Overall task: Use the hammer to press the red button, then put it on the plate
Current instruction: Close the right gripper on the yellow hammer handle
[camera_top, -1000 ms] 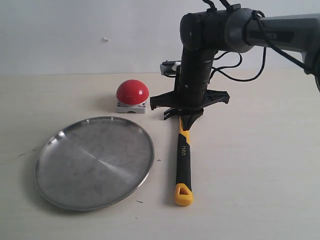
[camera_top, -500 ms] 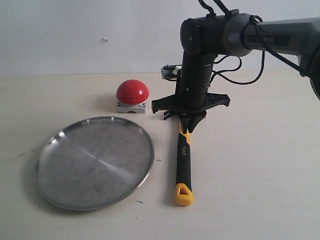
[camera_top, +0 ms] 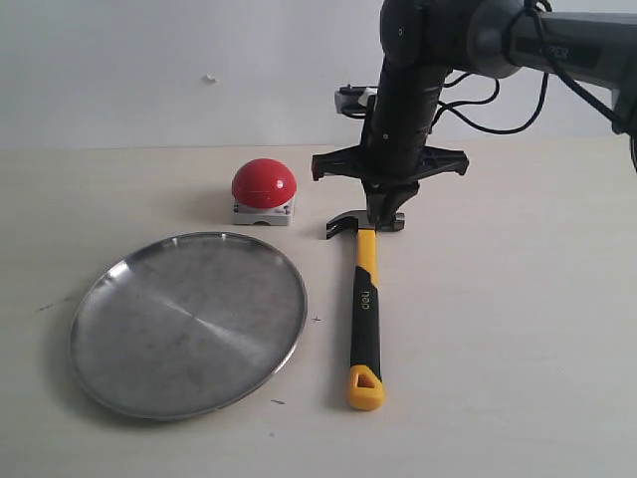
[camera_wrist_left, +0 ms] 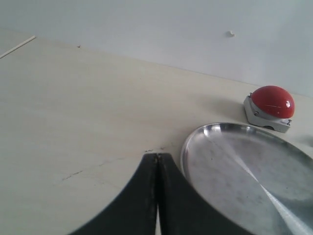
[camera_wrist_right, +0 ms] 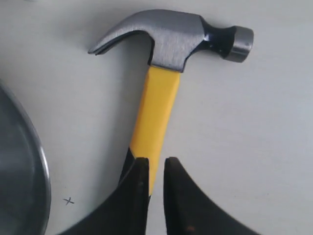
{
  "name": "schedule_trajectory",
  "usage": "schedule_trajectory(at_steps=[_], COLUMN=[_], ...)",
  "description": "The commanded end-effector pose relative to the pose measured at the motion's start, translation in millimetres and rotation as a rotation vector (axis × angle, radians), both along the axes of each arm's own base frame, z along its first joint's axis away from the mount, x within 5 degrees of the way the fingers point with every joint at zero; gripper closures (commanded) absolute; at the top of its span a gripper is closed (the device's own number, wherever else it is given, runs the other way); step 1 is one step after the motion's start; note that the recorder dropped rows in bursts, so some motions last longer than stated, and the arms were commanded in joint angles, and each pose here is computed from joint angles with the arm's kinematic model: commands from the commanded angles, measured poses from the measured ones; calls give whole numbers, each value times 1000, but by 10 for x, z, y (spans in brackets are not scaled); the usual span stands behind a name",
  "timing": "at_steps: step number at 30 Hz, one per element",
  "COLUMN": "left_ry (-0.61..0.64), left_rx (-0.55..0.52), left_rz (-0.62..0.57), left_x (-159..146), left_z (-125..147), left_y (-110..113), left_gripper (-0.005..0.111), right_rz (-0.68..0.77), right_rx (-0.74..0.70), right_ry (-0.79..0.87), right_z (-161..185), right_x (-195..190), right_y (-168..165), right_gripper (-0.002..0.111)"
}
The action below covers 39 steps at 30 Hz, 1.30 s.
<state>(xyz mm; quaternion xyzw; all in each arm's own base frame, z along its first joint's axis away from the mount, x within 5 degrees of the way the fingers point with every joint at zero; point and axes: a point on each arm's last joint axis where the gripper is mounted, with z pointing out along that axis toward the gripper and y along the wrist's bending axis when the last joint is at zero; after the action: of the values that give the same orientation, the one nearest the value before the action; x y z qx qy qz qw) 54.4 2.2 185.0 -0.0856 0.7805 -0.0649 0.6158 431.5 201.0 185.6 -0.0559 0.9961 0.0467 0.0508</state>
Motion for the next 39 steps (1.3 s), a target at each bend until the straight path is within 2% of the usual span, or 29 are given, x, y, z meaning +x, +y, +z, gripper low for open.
schedule_trajectory(at_steps=[1, 7, 10, 11, 12, 13, 14, 23, 28, 39], left_ry=[-5, -5, -5, -5, -5, -5, -5, -5, -5, -5], left_rx=[0, 0, 0, 0, 0, 0, 0, 0, 0, 0], left_rz=[-8, -8, -8, -8, -8, -8, -8, -8, -8, -24], left_x=[-3, -3, -3, -3, -3, -3, -3, -3, -3, -2], left_z=[-5, -5, -5, -5, -5, -5, -5, -5, -5, -5], left_y=[-5, -5, -5, -5, -5, -5, -5, -5, -5, -13], left_gripper=[107, 107, 107, 107, 107, 107, 107, 107, 107, 107], right_rz=[6, 5, 5, 5, 5, 5, 7, -40, -44, -68], right_rx=[-6, -23, -31, -35, -34, -35, -35, -8, 36, -24], right_ry=[-3, 46, 65, 74, 75, 77, 77, 5, -69, 8], right_z=[-22, -269, -367, -414, -418, -431, -431, -425, -450, -696], right_x=[32, 53, 59, 61, 60, 61, 57, 111, 161, 126], right_y=[-12, 1, 4, 5, 6, 6, 14, 70, 164, 146], right_gripper=[94, 91, 80, 70, 66, 58, 56, 56, 60, 60])
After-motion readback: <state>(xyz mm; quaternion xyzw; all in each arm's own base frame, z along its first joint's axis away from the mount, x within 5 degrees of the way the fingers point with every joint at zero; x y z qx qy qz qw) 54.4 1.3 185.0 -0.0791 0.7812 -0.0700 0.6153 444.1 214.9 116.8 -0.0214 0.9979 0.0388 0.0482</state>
